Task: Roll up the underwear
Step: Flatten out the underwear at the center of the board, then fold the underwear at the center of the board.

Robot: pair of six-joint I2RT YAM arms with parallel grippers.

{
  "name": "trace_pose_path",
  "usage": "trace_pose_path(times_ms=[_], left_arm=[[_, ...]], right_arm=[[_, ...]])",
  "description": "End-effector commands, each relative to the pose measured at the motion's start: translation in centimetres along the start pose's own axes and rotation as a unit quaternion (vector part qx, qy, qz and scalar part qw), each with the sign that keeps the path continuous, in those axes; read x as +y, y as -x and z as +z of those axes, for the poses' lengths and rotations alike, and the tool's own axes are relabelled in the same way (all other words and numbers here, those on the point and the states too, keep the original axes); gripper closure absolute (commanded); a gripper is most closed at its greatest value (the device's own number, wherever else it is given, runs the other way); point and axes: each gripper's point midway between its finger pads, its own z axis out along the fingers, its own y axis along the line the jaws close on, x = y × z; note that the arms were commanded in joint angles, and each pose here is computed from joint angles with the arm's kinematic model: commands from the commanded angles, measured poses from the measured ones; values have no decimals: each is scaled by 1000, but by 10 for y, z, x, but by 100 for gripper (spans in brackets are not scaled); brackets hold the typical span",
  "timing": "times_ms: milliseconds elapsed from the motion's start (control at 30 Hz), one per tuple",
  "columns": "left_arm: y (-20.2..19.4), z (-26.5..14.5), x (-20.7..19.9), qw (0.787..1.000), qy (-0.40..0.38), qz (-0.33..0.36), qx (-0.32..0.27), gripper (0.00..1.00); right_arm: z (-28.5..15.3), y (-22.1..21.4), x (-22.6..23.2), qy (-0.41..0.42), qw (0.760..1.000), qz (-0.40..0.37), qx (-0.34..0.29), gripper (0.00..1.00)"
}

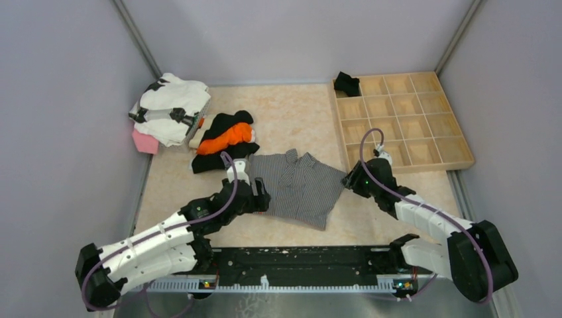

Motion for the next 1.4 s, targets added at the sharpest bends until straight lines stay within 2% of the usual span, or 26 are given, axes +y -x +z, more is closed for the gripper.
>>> trace_pose_path(times_ms=[0, 333, 767, 967, 1200, 1367], left_arm=[[11, 4, -30, 999, -28, -7, -33, 15], [-3, 7, -55, 997, -72, 19, -15, 17], [-20, 12, -97, 989, -105, 102, -7, 19], [-40, 18, -122, 983, -111, 144, 8, 18], [-60, 22, -169, 968, -125, 217, 15, 16], [-92, 29, -196, 951, -122, 279, 42, 19]], right_arm=[[10, 26, 18, 51, 997, 28, -56, 53], [28, 25, 17, 50, 996, 55, -48, 67], [36, 20, 7, 38, 997, 47, -47, 85], [37, 14, 3, 34, 998, 43, -41, 100], [21, 4, -2, 37, 997, 54, -31, 100], [11, -2, -10, 31, 997, 56, -33, 100]])
